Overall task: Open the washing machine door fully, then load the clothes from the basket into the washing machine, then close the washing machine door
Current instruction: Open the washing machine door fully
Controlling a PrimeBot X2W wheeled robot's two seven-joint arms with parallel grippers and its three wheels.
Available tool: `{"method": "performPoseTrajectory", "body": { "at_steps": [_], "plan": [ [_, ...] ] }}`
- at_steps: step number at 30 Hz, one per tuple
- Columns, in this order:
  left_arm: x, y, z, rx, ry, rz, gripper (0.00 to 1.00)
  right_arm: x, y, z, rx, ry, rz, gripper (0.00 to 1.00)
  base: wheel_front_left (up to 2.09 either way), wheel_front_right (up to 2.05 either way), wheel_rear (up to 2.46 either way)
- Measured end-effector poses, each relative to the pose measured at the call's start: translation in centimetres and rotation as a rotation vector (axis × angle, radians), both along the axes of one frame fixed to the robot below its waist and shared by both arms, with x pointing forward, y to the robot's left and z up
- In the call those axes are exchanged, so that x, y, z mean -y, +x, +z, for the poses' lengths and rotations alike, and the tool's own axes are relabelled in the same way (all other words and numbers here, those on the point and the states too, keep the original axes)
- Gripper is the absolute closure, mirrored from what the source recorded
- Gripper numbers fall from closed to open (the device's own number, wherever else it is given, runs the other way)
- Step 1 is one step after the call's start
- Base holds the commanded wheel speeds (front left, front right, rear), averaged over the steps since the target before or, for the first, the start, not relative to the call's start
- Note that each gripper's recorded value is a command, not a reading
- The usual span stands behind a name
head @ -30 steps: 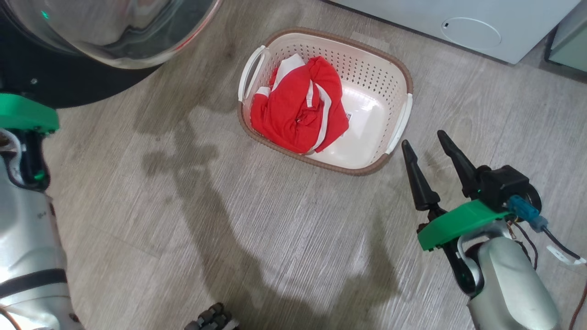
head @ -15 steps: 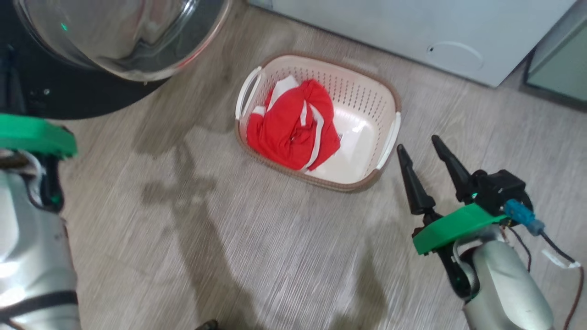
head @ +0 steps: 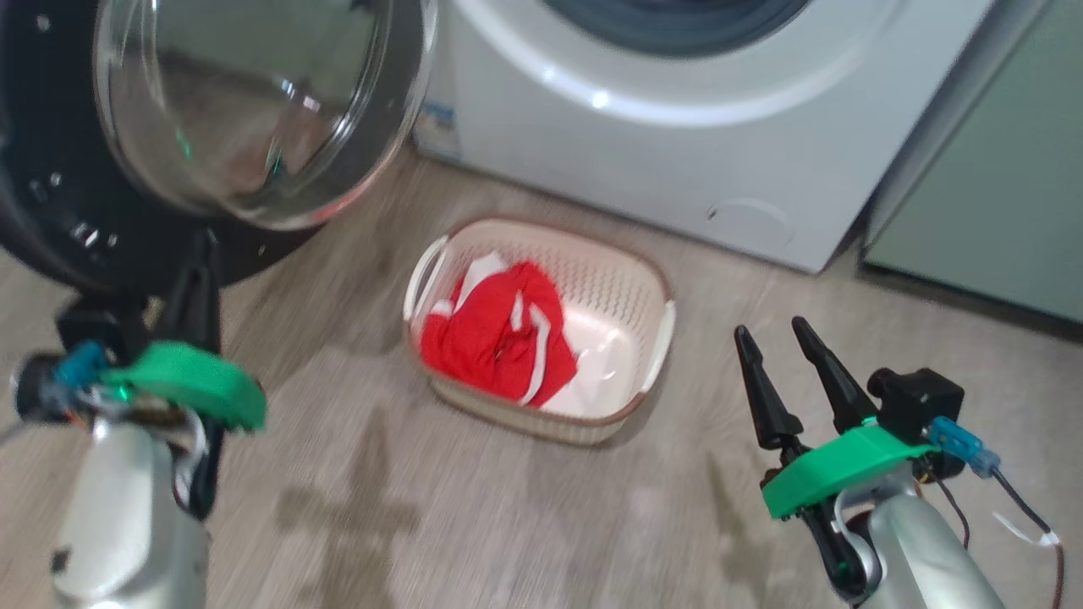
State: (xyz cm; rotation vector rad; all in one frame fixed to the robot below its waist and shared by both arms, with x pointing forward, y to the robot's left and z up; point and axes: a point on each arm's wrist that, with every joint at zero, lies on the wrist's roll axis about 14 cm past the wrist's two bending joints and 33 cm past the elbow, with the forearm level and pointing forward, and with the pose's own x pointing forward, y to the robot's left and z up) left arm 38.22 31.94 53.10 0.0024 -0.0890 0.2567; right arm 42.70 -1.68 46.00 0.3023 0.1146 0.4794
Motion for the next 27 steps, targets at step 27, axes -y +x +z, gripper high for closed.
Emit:
{"method": "performPoseTrajectory", "body": {
  "at_steps": [27],
  "plan": [
    [17.6, 0.8, 0.4, 0.097, -0.193, -0.429, 1.0, 19.0, -6.1, 5.4, 0.148, 0.007, -0.544, 0.0, 0.0, 0.0, 0.0]
  ]
}}
